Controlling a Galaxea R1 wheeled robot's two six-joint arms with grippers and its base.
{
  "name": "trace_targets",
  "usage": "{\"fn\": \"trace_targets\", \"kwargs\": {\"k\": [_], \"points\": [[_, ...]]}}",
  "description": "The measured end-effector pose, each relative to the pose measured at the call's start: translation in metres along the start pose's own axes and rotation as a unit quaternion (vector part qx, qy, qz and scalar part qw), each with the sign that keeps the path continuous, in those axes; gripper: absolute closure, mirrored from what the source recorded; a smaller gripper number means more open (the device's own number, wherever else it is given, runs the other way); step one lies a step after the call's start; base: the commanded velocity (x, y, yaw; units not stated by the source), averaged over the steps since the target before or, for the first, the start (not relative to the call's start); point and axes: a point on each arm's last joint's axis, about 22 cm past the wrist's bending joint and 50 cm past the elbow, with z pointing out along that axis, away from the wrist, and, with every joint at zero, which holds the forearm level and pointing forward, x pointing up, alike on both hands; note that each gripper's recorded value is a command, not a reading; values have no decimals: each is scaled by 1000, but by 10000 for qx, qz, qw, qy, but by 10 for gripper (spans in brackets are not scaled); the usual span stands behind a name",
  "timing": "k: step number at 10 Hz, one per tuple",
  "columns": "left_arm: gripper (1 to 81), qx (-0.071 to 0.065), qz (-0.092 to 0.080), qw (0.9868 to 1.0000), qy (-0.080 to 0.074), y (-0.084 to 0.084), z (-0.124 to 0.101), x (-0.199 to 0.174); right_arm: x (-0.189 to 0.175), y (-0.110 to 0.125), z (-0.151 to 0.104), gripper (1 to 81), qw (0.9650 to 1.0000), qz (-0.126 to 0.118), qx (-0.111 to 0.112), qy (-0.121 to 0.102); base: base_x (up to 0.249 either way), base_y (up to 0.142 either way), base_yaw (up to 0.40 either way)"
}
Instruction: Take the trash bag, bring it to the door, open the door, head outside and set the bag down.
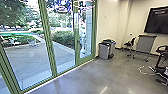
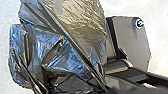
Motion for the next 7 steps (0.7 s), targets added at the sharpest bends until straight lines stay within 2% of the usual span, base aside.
{"fn": "trace_targets", "kwargs": {"k": [1,7], "points": [[811,-1,6,10000,3,0,0,0,0,0,0,10,10000,0,0,0,153,0,0],[811,9,8,10000,0,-1,0,0,0,2,0,10,10000,3,-10,2,153,-64,0]]}}
